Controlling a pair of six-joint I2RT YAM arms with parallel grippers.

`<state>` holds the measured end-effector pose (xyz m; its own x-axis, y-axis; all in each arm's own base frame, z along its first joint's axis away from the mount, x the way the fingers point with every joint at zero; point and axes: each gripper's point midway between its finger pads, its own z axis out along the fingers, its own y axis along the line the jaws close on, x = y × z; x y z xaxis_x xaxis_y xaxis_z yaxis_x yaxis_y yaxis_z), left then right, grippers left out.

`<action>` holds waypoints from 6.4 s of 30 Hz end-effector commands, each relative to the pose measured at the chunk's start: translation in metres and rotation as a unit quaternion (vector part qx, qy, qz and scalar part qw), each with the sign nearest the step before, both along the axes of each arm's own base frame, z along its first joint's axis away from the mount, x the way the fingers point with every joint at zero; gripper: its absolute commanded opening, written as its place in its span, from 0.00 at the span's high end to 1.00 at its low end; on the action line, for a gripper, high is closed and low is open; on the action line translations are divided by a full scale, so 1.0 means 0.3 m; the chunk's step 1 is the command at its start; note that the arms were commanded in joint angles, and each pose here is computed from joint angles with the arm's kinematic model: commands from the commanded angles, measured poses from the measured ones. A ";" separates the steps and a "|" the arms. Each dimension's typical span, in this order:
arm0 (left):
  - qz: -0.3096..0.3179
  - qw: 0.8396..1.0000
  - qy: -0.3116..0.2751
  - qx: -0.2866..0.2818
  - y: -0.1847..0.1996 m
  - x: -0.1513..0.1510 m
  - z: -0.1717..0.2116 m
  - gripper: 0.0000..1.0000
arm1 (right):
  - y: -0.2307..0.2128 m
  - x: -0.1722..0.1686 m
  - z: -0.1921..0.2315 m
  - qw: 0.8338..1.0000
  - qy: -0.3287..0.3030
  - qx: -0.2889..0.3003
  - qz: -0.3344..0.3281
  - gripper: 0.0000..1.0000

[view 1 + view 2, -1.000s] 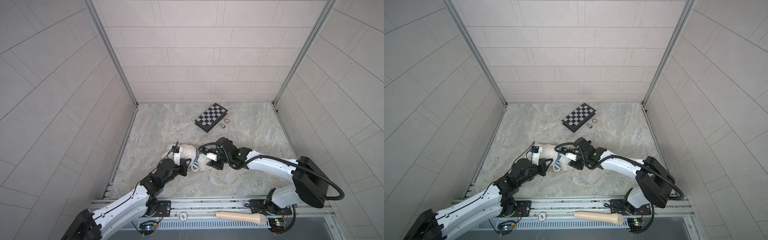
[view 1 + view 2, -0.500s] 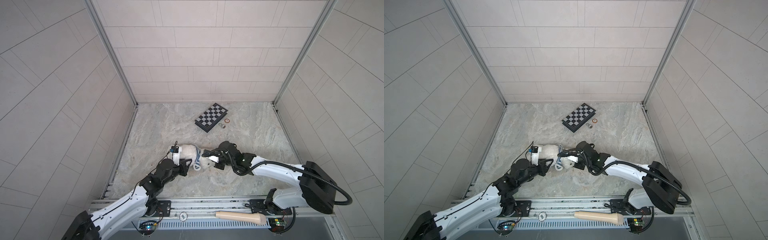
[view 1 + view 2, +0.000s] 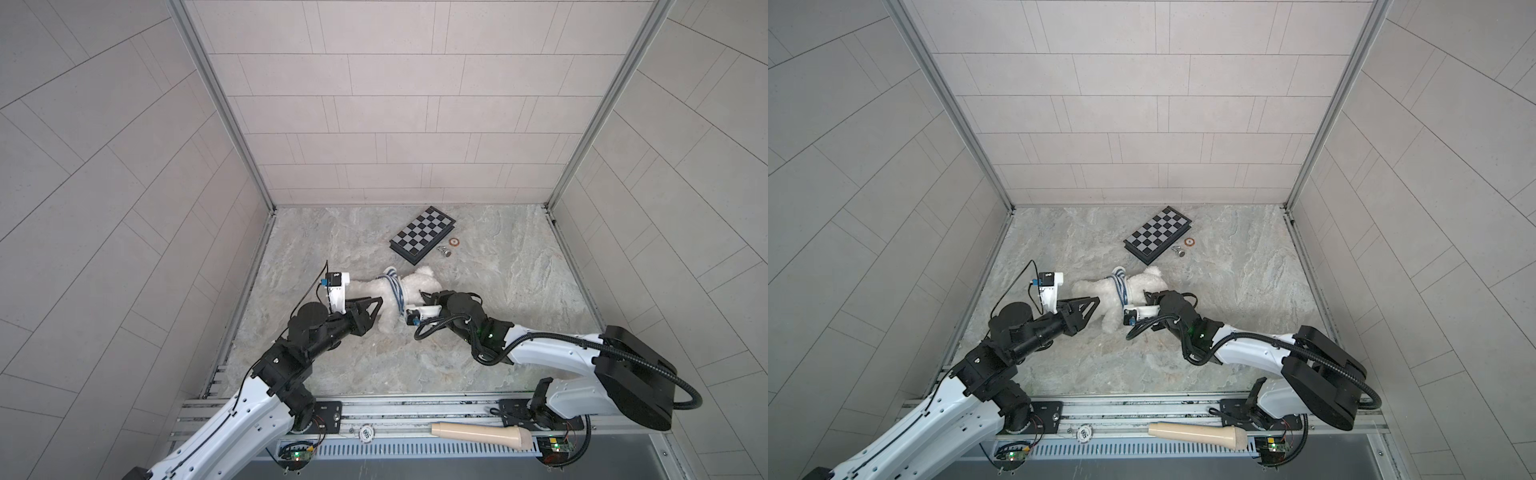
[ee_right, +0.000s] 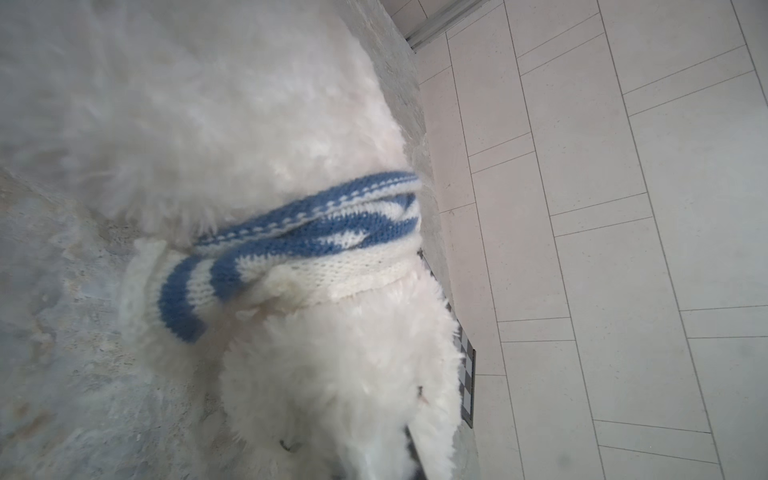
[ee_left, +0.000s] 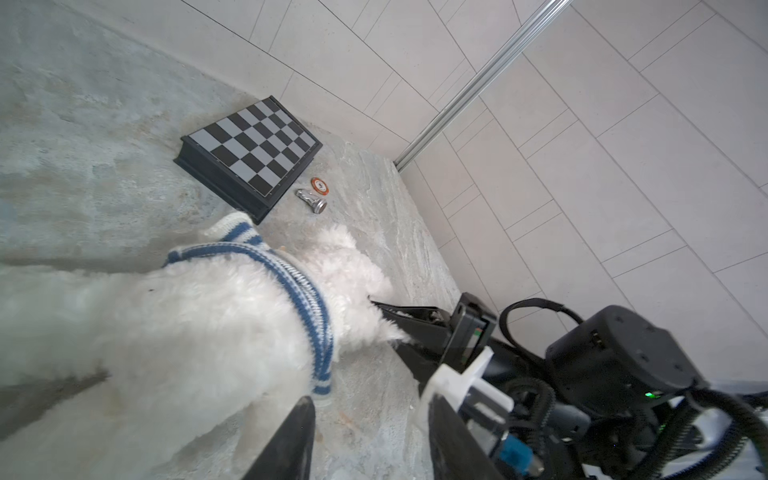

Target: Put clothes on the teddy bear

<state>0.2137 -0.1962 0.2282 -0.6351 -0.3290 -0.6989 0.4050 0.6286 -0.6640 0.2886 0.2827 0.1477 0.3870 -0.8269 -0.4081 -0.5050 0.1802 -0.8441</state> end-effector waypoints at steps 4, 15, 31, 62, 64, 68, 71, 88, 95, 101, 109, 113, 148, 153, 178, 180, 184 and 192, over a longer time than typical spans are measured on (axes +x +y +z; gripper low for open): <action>-0.019 0.996 0.086 0.019 -0.083 0.052 -0.106 0.71 | 0.048 0.030 0.097 0.996 -0.083 0.005 -0.004 1.00; 0.013 0.991 0.122 0.054 -0.107 0.137 -0.199 0.79 | 0.060 -0.015 0.089 0.997 -0.073 0.027 0.019 1.00; 0.047 0.988 0.135 0.054 -0.109 0.190 -0.230 0.79 | 0.056 -0.069 0.124 0.995 -0.075 0.062 0.028 1.00; -0.114 0.982 0.121 0.095 -0.105 0.004 -0.235 1.00 | -0.136 0.030 0.139 0.983 -0.023 0.147 -0.103 1.00; -0.111 0.980 0.126 0.107 -0.091 -0.002 -0.252 1.00 | -0.152 0.043 0.147 0.981 -0.020 0.155 -0.116 1.00; -0.104 0.976 0.137 0.131 -0.058 -0.009 -0.284 1.00 | -0.184 0.075 0.161 0.976 -0.020 0.154 -0.155 1.00; -0.105 0.974 0.140 0.143 -0.046 -0.017 -0.299 1.00 | -0.206 0.087 0.169 0.972 -0.024 0.154 -0.177 1.00; -0.118 0.953 0.172 0.222 0.036 -0.067 -0.363 1.00 | -0.348 0.135 0.221 0.927 0.002 0.213 -0.308 1.00; -0.091 0.952 0.185 0.225 0.071 -0.046 -0.378 1.00 | -0.386 0.137 0.260 0.917 0.002 0.216 -0.335 1.00; -0.095 0.951 0.190 0.225 0.070 -0.054 -0.379 1.00 | -0.418 0.129 0.272 0.907 0.011 0.236 -0.349 1.00; -0.113 0.982 0.122 0.088 -0.136 0.072 -0.203 1.00 | -0.357 0.118 0.306 0.909 0.046 0.257 -0.324 1.00; -0.098 0.987 0.099 0.082 -0.148 0.109 -0.155 1.00 | -0.344 0.100 0.321 0.904 0.085 0.269 -0.321 1.00; -0.027 0.996 0.000 0.080 0.064 0.259 0.062 1.00 | -0.046 -0.248 0.320 0.765 0.530 0.362 -0.056 1.00; -0.096 0.992 -0.051 0.066 -0.070 0.197 0.141 0.99 | 0.003 -0.204 0.315 0.745 0.540 0.389 -0.050 1.00; -0.003 0.995 -0.064 0.078 0.032 0.144 -0.135 0.72 | -0.033 -0.148 0.246 0.729 0.559 0.392 -0.054 1.00; -0.010 0.994 -0.076 0.080 0.014 0.151 -0.134 0.71 | -0.032 -0.149 0.252 0.728 0.560 0.393 -0.051 1.00; -0.040 0.989 -0.096 0.101 -0.051 0.127 -0.144 0.68 | -0.033 -0.149 0.250 0.726 0.562 0.392 -0.051 1.00; -0.033 0.981 -0.142 0.129 -0.061 0.144 -0.150 0.65 | -0.025 -0.156 0.254 0.721 0.569 0.392 -0.042 1.00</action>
